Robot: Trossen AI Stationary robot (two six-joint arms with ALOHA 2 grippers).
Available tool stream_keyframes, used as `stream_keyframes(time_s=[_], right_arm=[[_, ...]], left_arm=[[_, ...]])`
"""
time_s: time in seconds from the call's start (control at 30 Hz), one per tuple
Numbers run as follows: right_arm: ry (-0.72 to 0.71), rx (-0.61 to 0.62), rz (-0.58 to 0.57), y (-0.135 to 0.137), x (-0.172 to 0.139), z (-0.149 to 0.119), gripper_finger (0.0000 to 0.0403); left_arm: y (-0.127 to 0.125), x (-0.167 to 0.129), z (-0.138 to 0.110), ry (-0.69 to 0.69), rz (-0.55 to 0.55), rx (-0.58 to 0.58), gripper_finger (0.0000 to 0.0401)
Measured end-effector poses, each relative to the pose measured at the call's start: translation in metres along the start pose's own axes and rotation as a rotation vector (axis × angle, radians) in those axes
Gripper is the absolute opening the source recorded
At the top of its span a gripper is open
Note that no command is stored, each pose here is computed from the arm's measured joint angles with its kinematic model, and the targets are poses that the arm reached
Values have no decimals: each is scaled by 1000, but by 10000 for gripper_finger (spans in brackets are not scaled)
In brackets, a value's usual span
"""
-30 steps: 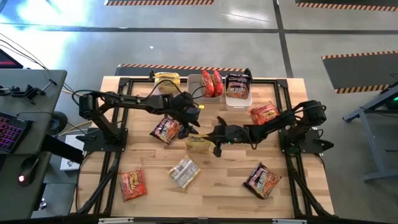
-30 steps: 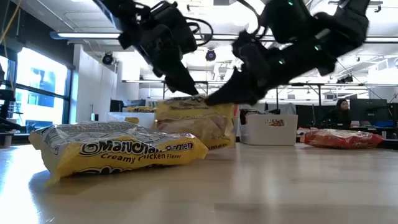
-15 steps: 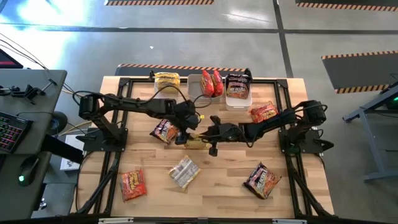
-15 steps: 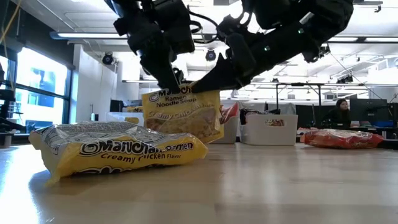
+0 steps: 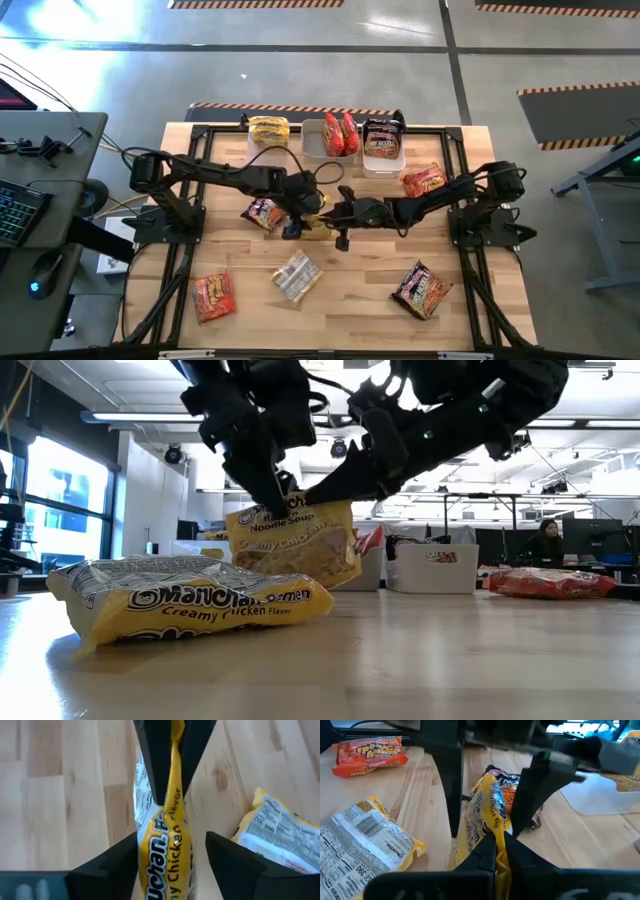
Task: Sort Maruchan noodles
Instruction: Put the top yellow noodle pack into the transparent bin
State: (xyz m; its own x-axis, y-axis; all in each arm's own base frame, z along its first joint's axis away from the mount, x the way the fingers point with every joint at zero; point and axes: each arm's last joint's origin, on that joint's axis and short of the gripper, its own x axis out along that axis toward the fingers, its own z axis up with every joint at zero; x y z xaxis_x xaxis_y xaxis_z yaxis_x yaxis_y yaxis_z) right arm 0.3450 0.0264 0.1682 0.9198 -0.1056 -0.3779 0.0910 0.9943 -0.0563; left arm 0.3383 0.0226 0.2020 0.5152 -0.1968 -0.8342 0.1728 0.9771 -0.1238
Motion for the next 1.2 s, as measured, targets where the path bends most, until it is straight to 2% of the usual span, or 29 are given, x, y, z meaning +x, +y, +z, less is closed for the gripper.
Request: stream_keyframes(time_s=[0.2,0.37,0.5,0.7,0.83,0.93,1.07,1.2], right_arm=[[-8,0,6,2,0,1,0],[-17,30,-7,3,-1,2,9],[-28,31,-32,6,-2,2,41],[-31,22,-79,13,-4,2,107],[-32,-12,-88,19,-5,2,136],[-29,-39,-81,22,-6,2,143],[-20,-45,-79,23,-6,1,137],[-8,-49,-80,23,-6,0,119]], left_arm=[[-2,8,-2,32,33,8,176],[-2,5,-1,28,62,10,123],[-1,4,-4,55,80,12,89],[-1,-12,-9,113,126,49,89],[0,-48,-7,158,236,88,92],[3,-80,-7,186,307,121,92],[13,-126,-9,207,450,169,93],[37,-158,-22,225,560,143,93]])
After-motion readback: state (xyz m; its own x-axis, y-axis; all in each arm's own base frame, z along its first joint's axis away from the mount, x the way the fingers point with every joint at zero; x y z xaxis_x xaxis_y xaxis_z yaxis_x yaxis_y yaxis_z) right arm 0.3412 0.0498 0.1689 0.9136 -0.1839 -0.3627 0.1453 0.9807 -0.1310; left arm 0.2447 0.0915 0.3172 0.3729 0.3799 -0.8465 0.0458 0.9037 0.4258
